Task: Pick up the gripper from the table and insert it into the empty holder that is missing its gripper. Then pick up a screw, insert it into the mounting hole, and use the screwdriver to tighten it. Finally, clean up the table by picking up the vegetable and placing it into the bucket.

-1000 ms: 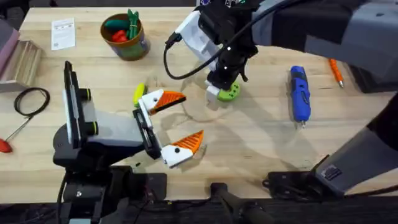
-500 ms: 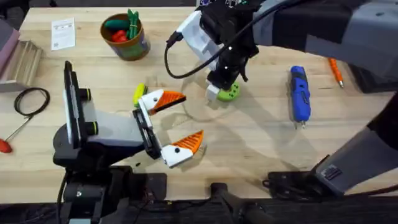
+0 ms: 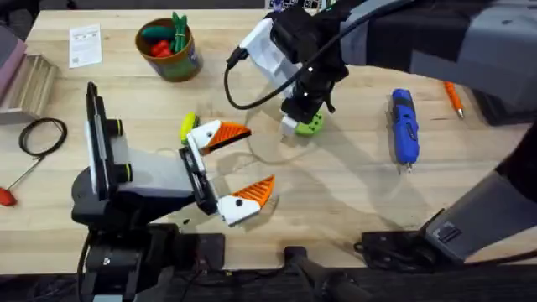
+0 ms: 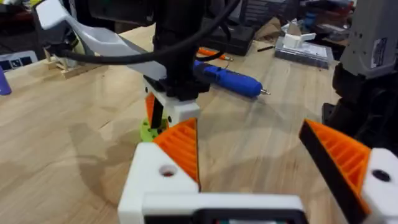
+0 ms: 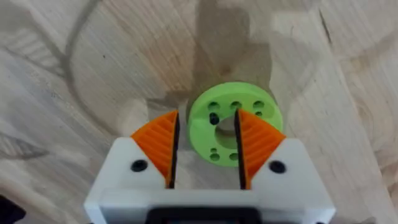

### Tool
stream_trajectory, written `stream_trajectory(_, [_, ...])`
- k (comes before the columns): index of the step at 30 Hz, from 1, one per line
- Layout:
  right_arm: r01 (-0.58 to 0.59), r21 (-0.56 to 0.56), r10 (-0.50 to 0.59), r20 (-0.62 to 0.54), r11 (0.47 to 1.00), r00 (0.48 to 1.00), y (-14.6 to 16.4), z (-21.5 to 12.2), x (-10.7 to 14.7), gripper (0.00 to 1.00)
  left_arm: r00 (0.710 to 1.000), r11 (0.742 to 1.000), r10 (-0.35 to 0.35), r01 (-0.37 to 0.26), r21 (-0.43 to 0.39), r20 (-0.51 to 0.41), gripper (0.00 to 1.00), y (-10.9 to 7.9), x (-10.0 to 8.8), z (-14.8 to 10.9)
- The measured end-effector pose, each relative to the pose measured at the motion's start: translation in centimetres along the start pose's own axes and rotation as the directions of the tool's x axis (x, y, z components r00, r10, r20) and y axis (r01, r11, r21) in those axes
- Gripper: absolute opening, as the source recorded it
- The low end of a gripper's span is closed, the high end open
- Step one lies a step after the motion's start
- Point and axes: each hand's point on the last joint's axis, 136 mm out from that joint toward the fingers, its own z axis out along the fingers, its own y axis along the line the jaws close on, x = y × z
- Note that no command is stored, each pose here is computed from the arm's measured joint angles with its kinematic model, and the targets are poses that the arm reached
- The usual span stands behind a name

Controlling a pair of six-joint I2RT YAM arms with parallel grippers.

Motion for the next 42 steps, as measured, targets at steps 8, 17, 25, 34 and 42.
stream_trajectory(8, [0.001,0.008,-0.001,0.021,1.0,1.0,-0.19,0.02,-0.5,0.466,1.0,1.0,0.0,0.0,0.0,0.0,0.985,0.0,0.0,0.0])
stream_trajectory(17, [0.001,0.008,-0.001,0.02,1.0,1.0,-0.18,0.04,-0.47,0.365,1.0,1.0,0.0,0.0,0.0,0.0,0.985,0.0,0.0,0.0])
stream_trajectory(25, [0.001,0.007,-0.001,0.019,1.0,1.0,-0.17,0.05,-0.46,0.209,1.0,1.0,0.0,0.0,0.0,0.0,0.985,0.0,0.0,0.0])
stream_trajectory(34, [-0.001,0.015,0.001,0.02,1.0,1.0,-0.37,0.05,-0.48,0.01,1.0,1.0,-0.001,0.001,0.0,0.0,0.985,0.0,0.0,0.0])
stream_trajectory(42, [-0.001,0.015,0.001,0.02,1.0,1.0,-0.37,0.03,-0.47,0.007,1.0,1.0,0.0,0.0,0.0,0.0,0.986,0.0,0.0,0.0])
